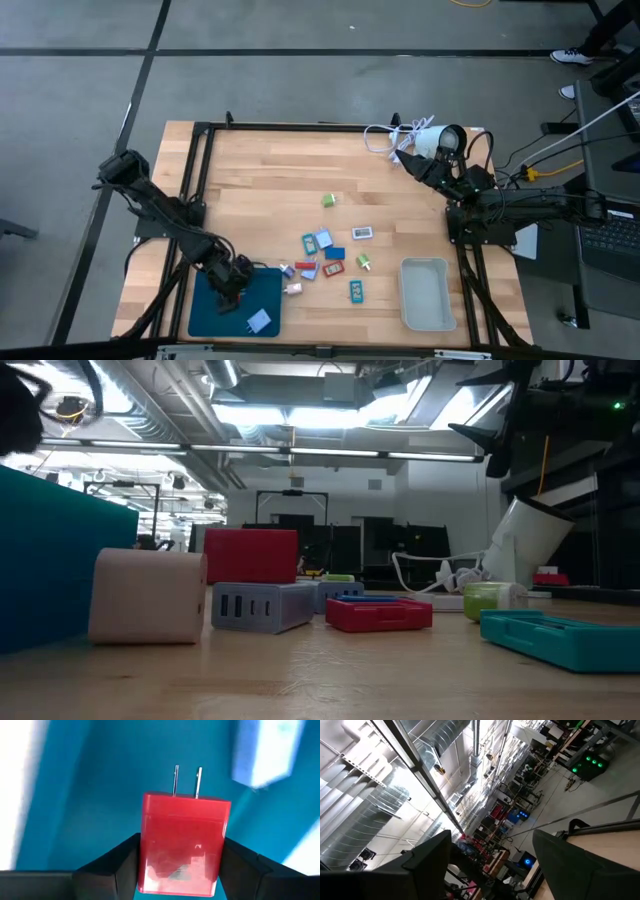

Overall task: Pick & Place Office items
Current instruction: Put the red charger adapter into the blue bin, then put the top green charger adapter into the blue bin

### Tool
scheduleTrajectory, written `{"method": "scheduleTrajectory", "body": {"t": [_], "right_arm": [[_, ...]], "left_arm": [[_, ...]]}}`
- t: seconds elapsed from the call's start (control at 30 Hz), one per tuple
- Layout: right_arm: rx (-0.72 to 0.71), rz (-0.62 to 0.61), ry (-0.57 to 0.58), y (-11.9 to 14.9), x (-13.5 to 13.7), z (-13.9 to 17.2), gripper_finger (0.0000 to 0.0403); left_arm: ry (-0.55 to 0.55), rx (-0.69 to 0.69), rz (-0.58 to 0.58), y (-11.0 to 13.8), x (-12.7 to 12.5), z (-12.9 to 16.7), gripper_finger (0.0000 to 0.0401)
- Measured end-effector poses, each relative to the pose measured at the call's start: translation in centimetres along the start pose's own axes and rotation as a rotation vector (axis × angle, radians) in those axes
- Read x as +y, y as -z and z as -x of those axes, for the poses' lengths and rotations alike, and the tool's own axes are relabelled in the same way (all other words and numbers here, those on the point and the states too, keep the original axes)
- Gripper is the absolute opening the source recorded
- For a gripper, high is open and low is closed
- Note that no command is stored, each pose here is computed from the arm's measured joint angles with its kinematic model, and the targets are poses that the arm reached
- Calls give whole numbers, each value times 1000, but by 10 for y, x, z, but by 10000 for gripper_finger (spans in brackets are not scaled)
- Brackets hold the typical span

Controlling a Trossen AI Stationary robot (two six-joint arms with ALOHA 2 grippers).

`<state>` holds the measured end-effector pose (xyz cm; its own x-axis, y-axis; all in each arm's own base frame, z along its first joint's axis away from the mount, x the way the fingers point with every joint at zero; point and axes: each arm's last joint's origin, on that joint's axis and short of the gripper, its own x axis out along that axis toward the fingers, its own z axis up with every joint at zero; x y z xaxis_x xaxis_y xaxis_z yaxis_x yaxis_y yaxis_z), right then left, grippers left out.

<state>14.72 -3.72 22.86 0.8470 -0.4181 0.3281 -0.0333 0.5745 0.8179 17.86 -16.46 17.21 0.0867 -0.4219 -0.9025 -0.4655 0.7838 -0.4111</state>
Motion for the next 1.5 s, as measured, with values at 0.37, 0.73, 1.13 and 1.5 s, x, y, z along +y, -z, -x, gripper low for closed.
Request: {"method": "scheduleTrajectory", "body": {"t": [0.37,0.73,1.13,1.5], "right_arm": [[-9,-3,-12,-1,1,0,284],[-49,-14,-70,-5,7,0,284],[-49,-10,-69,-5,7,0,284],[-48,-18,-69,-5,7,0,284]], "left_arm": [[103,7,52,-2,-9,3,342],[195,-165,39,-17,-20,74,334],[-32,-513,-110,-79,30,161,333],[-213,-265,-569,-151,42,132,331]]}}
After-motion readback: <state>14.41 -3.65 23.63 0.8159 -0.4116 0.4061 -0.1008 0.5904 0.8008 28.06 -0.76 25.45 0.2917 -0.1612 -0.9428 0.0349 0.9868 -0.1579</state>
